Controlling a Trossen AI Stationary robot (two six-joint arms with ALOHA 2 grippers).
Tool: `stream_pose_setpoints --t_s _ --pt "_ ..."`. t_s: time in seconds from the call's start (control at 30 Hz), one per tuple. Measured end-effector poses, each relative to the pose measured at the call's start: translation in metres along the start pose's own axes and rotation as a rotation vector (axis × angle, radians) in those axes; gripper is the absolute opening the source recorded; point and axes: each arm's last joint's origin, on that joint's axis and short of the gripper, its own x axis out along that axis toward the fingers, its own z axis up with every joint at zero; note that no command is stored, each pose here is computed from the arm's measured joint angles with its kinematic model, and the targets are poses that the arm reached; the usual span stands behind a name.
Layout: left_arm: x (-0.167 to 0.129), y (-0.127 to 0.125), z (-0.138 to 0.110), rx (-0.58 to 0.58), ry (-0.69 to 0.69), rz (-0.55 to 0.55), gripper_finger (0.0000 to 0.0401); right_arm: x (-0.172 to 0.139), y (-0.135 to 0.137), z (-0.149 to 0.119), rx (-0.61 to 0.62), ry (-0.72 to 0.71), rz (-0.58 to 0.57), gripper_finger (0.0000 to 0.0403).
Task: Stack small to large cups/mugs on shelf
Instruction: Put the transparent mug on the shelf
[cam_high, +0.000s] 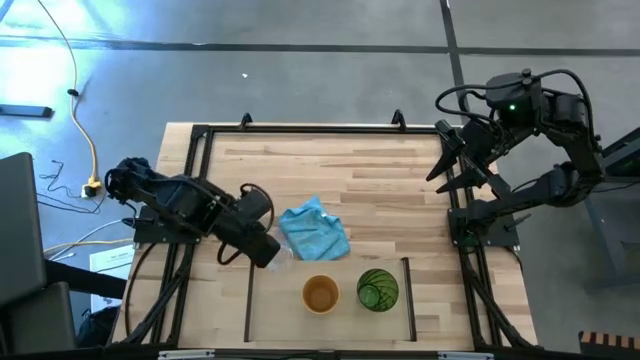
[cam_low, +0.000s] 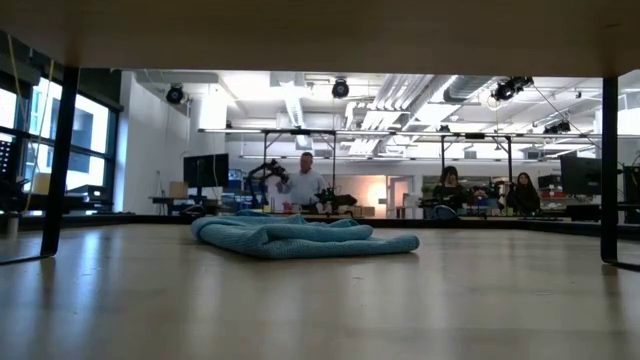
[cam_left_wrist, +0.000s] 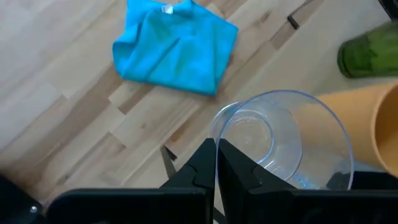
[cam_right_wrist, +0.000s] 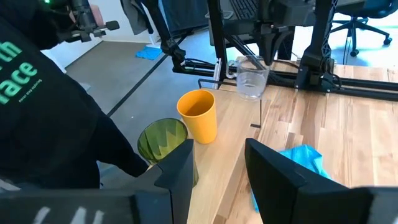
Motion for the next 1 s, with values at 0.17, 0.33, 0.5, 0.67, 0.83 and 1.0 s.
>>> stream_pose_setpoints --t_s 0.17,0.33,0.5,0.67,0.83,1.0 --pt "0.007 -0.013 -0.015 0.043 0.045 0.006 0.0000 0.000 0.000 0.000 -0.004 0.000 0.001 0.0135" --pt "0.018 -0.023 -0.026 0.094 0.086 0.026 0.0000 0.000 0.000 0.001 -0.012 -0.010 -0.001 0.0135" --pt "0.019 -0.027 -0.032 0.119 0.071 0.034 0.0000 0.000 -0.001 0.003 0.007 -0.027 -0.004 0.0135" --pt "0.018 -0.027 -0.034 0.139 0.042 0.038 0.0000 0.000 -0.001 0.005 0.035 -0.040 -0.006 0.0135" --pt "0.023 -0.031 -0.037 0.153 0.043 0.050 0.0000 0.000 -0.001 0.006 0.040 -0.050 -0.007 0.0135" --pt "0.034 -0.038 -0.040 0.177 0.060 0.079 0.0000 0.000 -0.002 0.006 0.056 -0.047 -0.034 0.0135"
